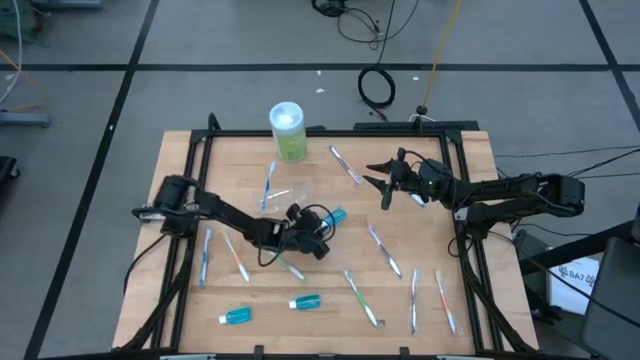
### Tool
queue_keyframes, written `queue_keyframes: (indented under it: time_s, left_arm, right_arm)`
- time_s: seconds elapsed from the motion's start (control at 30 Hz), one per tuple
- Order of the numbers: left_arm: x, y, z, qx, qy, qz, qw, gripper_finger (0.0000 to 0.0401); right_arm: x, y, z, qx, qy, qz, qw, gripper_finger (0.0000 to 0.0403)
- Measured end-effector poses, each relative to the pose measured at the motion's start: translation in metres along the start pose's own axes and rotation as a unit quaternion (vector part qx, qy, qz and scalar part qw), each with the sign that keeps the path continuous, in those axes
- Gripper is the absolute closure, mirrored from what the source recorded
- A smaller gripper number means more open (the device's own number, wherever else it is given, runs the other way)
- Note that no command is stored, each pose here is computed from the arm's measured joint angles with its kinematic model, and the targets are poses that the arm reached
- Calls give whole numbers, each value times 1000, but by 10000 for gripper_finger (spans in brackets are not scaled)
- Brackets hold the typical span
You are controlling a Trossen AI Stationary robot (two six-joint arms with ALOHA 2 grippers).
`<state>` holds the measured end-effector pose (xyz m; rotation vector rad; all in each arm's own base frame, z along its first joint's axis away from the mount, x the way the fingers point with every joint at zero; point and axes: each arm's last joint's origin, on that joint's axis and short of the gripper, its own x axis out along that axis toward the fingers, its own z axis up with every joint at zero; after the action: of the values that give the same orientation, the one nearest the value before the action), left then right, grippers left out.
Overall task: Pick & Place toothbrushing station
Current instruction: Put the top mouthwash into the transparent organizer
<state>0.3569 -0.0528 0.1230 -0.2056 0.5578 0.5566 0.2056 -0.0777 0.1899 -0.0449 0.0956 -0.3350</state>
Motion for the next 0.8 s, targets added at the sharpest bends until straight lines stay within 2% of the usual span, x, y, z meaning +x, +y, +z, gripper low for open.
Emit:
queue_keyframes:
  time_s: [0.27,0.4,0.8]
  left_arm:
    - [-47,17,31,39,52,-20,998,289]
    - [-68,25,45,33,45,-13,998,289]
    - [-100,45,55,81,72,5,994,288]
  right_arm:
    - [0,0,-2,0,9,1,1000,257]
    - [0,0,-4,0,20,1,1000,257]
    - [0,0,-5,0,28,2,1000,257]
